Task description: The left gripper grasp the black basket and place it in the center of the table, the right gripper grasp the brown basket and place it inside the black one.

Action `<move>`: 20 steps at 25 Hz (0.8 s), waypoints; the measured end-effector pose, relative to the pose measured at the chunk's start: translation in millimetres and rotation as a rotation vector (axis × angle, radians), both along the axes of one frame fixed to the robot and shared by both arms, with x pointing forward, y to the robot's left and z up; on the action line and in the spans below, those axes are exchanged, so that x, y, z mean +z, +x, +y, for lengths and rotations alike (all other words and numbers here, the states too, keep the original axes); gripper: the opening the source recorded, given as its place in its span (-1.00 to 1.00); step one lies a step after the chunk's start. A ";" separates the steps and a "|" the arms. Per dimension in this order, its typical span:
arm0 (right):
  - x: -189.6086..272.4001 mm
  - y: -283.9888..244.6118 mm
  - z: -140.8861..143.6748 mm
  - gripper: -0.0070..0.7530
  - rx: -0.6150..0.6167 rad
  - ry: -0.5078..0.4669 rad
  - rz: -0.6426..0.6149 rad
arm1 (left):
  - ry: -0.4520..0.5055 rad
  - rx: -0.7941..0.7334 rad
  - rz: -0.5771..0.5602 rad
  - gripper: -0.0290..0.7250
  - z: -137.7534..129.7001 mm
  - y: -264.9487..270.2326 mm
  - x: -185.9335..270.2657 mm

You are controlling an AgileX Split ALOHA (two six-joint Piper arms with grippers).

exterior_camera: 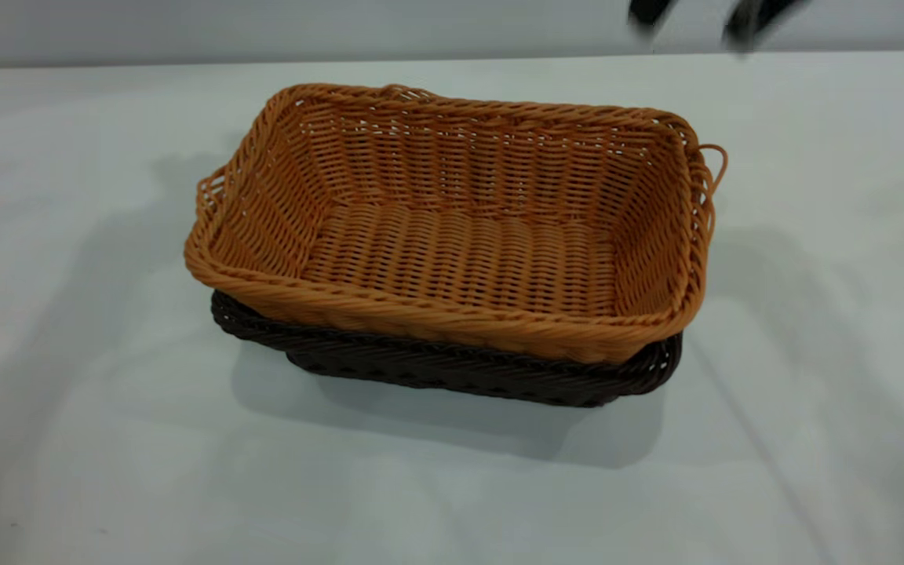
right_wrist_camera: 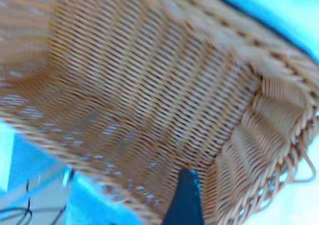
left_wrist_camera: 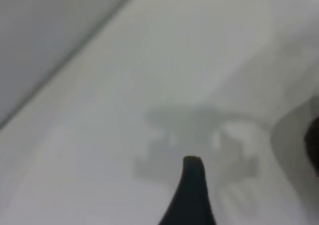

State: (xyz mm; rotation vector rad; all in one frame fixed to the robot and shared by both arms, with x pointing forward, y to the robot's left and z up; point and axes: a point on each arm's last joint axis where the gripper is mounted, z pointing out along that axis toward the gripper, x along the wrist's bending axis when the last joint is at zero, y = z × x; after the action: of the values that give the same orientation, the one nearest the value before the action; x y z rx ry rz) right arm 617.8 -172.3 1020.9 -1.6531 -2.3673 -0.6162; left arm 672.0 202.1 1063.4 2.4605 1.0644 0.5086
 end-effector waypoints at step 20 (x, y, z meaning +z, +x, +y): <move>206.3 -240.2 -50.5 0.50 0.068 0.179 -0.596 | -0.237 0.364 -0.166 0.62 49.7 -205.6 198.0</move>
State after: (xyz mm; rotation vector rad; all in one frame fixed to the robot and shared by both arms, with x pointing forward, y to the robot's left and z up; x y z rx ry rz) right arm 377.6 -222.8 1227.2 -1.4472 -2.6226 -1.4268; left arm 466.3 251.8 1261.4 1.9916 1.4199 0.6418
